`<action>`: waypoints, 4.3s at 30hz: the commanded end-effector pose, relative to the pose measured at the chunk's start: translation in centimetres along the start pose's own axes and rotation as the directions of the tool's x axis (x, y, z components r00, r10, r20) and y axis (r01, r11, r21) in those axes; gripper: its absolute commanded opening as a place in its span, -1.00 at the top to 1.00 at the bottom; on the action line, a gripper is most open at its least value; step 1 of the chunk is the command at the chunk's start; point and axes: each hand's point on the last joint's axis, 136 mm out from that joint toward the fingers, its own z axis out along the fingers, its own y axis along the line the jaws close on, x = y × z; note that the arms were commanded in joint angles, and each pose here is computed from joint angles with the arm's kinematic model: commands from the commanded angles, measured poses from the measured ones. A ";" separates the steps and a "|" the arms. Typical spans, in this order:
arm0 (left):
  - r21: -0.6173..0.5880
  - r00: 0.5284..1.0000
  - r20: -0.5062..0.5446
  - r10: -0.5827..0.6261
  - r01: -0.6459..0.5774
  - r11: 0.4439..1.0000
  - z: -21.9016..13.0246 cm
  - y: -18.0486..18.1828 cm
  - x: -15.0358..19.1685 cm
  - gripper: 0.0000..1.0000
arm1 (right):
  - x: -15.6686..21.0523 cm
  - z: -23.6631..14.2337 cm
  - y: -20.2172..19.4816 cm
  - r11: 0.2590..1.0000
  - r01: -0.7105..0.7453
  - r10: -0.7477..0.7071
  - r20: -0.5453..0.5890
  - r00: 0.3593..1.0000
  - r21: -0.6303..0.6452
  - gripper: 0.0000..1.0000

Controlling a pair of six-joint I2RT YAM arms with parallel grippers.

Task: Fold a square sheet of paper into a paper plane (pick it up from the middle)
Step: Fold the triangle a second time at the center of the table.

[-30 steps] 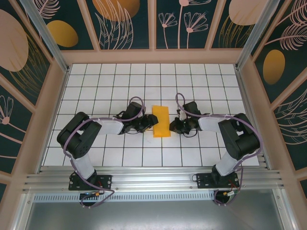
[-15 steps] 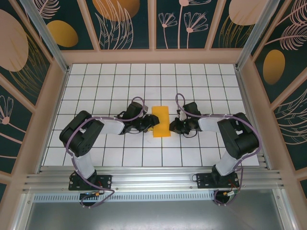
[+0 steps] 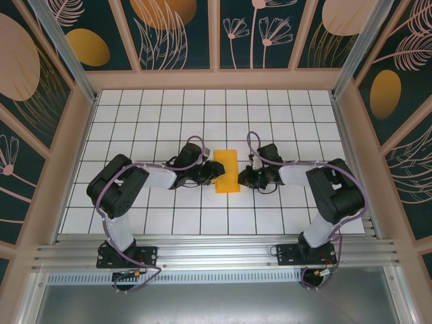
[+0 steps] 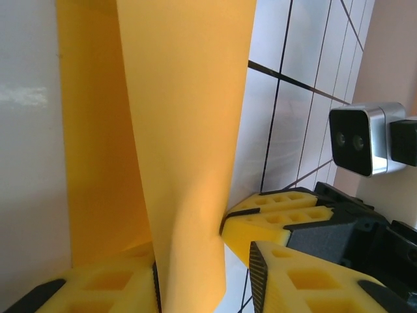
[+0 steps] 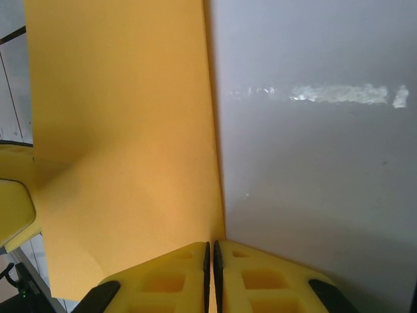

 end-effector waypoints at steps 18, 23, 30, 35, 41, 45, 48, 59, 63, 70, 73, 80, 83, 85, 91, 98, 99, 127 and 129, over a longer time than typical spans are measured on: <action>0.042 0.999 -0.001 0.040 -0.040 0.998 0.9 -2.6 -1.3 0.28 | 1.7 -4.9 6.2 0.806 0.554 -0.590 0.357 0.724 0.210 0.07; 0.031 0.999 -0.008 0.039 -0.038 0.999 1.1 -2.4 -1.3 0.28 | 2.3 -3.4 6.6 0.672 0.640 -0.740 0.299 0.603 0.374 0.00; 0.031 0.999 -0.010 0.049 -0.048 0.998 1.1 -2.8 -1.5 0.28 | 1.9 -1.4 6.8 0.504 0.689 -0.856 0.195 0.479 0.521 -0.06; 0.025 0.999 -0.015 0.049 -0.048 0.999 1.1 -2.7 -1.4 0.27 | 0.9 -1.8 7.6 0.464 0.670 -0.881 0.222 0.418 0.580 0.02; 0.025 0.999 -0.010 0.046 -0.045 0.999 1.2 -2.7 -1.5 0.27 | 1.3 -1.1 8.1 0.457 0.697 -0.887 0.224 0.403 0.553 0.26; 0.022 0.999 -0.009 0.046 -0.046 0.999 1.1 -2.8 -1.6 0.26 | 1.4 -0.6 7.7 0.448 0.698 -0.890 0.206 0.407 0.558 0.46; 0.022 0.999 -0.009 0.047 -0.047 0.999 1.1 -2.9 -1.6 0.26 | 1.5 -0.4 7.6 0.451 0.698 -0.888 0.197 0.416 0.557 0.44; 0.020 0.999 -0.009 0.049 -0.049 0.999 1.1 -2.7 -1.6 0.26 | 2.1 -0.4 8.0 0.458 0.697 -0.886 0.222 0.407 0.551 0.05; 0.019 0.999 -0.007 0.048 -0.048 0.999 1.1 -2.8 -1.6 0.26 | 1.6 -0.7 8.2 0.458 0.684 -0.886 0.234 0.399 0.568 0.14; 0.015 0.999 -0.005 0.049 -0.048 0.999 1.1 -2.9 -1.8 0.26 | 1.6 -1.3 7.9 0.453 0.680 -0.889 0.232 0.396 0.576 0.50; 0.010 0.999 -0.003 0.050 -0.050 0.999 1.0 -2.9 -1.7 0.26 | 1.6 -1.5 7.8 0.459 0.678 -0.886 0.236 0.400 0.575 0.65; -0.001 0.998 0.005 0.056 -0.056 0.998 0.8 -2.8 -1.8 0.24 | 1.7 -1.5 7.5 0.476 0.667 -0.875 0.237 0.422 0.573 0.99; -0.020 0.998 0.021 0.063 -0.062 0.998 0.5 -2.7 -2.0 0.22 | 1.6 -1.5 7.3 0.489 0.655 -0.867 0.234 0.440 0.576 1.00; -0.044 0.997 0.038 0.073 -0.071 0.996 0.1 -2.5 -2.2 0.17 | 1.5 -1.5 7.3 0.507 0.648 -0.856 0.239 0.459 0.569 1.00; -0.151 0.984 0.158 0.078 -0.054 0.987 -2.4 -1.2 -3.8 -0.14 | 1.3 -1.2 9.0 0.640 0.599 -0.763 0.305 0.570 0.481 1.00; -0.224 0.945 0.311 0.099 -0.028 0.974 -7.0 -0.8 -4.8 -0.32 | -0.2 -2.5 8.0 0.810 0.352 -0.546 0.383 0.745 0.469 1.00; -0.225 0.940 0.326 0.099 -0.024 0.974 -7.6 -0.8 -4.8 -0.33 | -0.4 -2.9 7.9 0.820 0.325 -0.526 0.394 0.753 0.472 1.00; -0.127 0.994 0.006 0.107 -0.105 0.986 -0.4 0.0 1.7 0.63 | 2.0 -1.4 6.6 0.956 0.168 -0.251 0.378 0.891 0.240 1.00; -0.146 0.995 0.003 0.102 -0.100 0.984 -0.2 0.6 1.7 0.67 | 2.0 -1.4 6.3 0.961 0.158 -0.235 0.376 0.896 0.226 1.00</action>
